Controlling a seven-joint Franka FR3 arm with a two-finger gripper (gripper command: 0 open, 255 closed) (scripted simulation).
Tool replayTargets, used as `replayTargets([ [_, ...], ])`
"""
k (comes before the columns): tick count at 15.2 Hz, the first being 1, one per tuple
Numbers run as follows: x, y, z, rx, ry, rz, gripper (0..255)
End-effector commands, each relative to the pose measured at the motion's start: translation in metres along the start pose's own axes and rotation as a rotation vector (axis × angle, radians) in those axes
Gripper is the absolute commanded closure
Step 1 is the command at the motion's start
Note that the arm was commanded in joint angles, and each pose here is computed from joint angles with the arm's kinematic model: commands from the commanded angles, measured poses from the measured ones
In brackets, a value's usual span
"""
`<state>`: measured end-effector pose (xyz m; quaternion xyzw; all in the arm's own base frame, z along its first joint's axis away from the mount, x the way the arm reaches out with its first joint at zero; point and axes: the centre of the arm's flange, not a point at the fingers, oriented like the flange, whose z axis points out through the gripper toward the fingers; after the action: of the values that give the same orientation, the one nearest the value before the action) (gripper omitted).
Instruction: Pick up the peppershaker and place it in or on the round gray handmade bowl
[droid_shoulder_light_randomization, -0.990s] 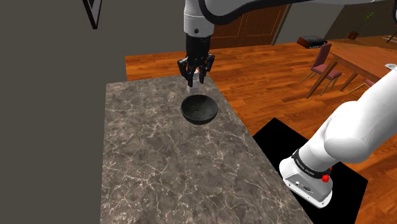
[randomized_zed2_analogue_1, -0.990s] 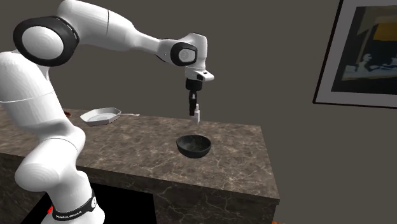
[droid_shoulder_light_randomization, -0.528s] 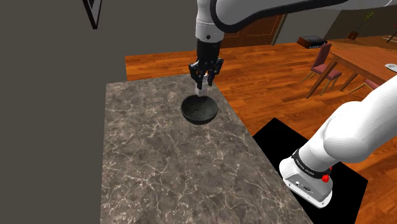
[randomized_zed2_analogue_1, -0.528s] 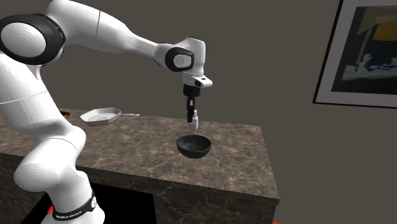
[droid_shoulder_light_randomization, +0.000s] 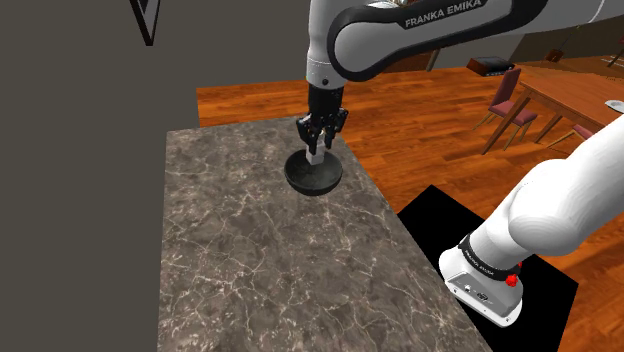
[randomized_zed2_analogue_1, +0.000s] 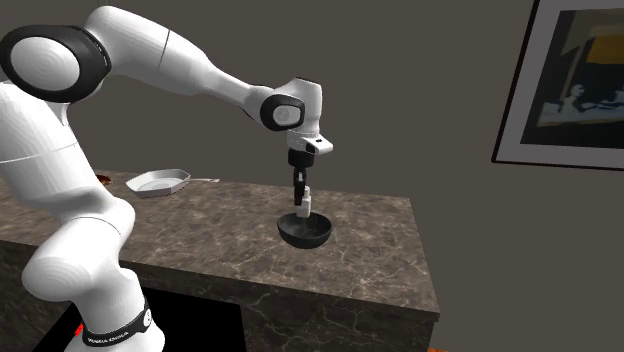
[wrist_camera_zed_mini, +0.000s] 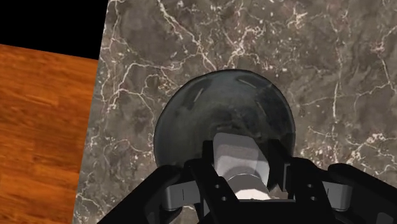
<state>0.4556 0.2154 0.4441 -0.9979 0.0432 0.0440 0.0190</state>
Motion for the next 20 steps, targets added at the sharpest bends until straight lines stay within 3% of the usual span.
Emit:
replayTargets([
  [1, 0.003, 0.001, 0.009, 0.0, 0.001, 0.0, 255],
  [11, 0.004, 0.001, 0.021, 0.0, 0.001, 0.0, 255],
  [12, 0.004, 0.001, 0.021, 0.0, 0.001, 0.0, 0],
  [17, 0.004, 0.002, 0.021, 0.0, 0.001, 0.0, 0],
  [20, 0.004, 0.002, -0.018, 0.0, 0.001, 0.0, 0],
])
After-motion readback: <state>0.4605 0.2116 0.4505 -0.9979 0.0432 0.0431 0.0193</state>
